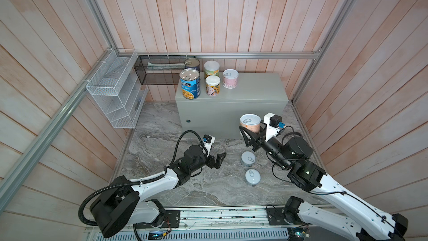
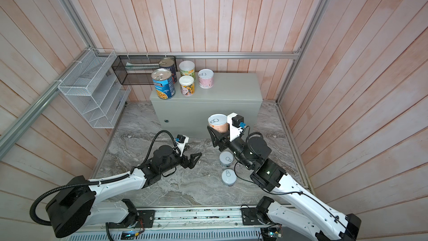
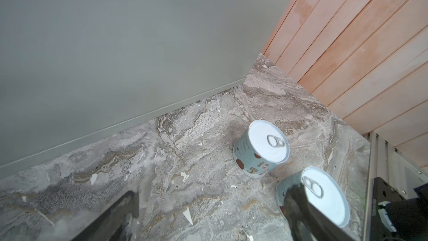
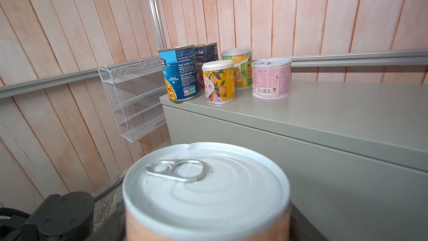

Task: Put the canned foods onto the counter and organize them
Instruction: 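Raise the orange-label can with the right gripper up onto the cabinet top, then lower the orange-label can beside the pink can with the right gripper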

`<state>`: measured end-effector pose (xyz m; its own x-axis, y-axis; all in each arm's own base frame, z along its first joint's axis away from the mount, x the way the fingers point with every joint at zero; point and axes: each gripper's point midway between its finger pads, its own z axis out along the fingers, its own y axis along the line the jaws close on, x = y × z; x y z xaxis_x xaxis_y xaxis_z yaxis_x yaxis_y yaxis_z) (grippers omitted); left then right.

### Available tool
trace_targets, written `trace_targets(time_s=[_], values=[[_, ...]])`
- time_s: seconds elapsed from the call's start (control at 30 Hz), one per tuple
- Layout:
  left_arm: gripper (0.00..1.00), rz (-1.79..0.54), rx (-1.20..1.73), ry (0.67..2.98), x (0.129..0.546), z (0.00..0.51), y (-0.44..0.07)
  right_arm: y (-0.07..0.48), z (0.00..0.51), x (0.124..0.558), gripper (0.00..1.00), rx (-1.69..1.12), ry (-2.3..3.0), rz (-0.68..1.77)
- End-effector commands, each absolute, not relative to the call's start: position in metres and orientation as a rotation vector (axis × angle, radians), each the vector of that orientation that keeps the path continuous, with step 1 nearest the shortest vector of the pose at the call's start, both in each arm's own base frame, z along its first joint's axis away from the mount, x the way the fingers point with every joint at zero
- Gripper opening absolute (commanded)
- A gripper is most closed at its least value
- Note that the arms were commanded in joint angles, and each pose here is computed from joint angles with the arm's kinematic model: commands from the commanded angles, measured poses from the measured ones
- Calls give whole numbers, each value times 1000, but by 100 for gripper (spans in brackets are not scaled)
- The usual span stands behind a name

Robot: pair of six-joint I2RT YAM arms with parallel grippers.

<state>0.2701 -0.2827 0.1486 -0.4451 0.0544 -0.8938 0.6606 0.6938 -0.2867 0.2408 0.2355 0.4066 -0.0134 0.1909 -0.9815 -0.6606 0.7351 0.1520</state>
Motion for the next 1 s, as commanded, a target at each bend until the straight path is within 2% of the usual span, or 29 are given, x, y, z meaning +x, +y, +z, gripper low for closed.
trace_targets(time_s=[0.0, 0.23, 0.43, 0.73, 0.97], values=[[100, -837, 553, 1789, 269, 173, -286, 236, 465, 239, 74, -390, 1278, 750], [100, -850, 577, 1795, 267, 169, -290, 241, 508, 265, 74, -390, 1162, 766], [100, -852, 569, 1800, 267, 167, -289, 235, 530, 306, 74, -364, 1128, 754], [100, -847, 564, 1810, 267, 166, -288, 250, 517, 374, 74, -377, 1201, 677], [100, -886, 578, 1824, 264, 165, -294, 262, 506, 392, 74, -379, 1220, 741]])
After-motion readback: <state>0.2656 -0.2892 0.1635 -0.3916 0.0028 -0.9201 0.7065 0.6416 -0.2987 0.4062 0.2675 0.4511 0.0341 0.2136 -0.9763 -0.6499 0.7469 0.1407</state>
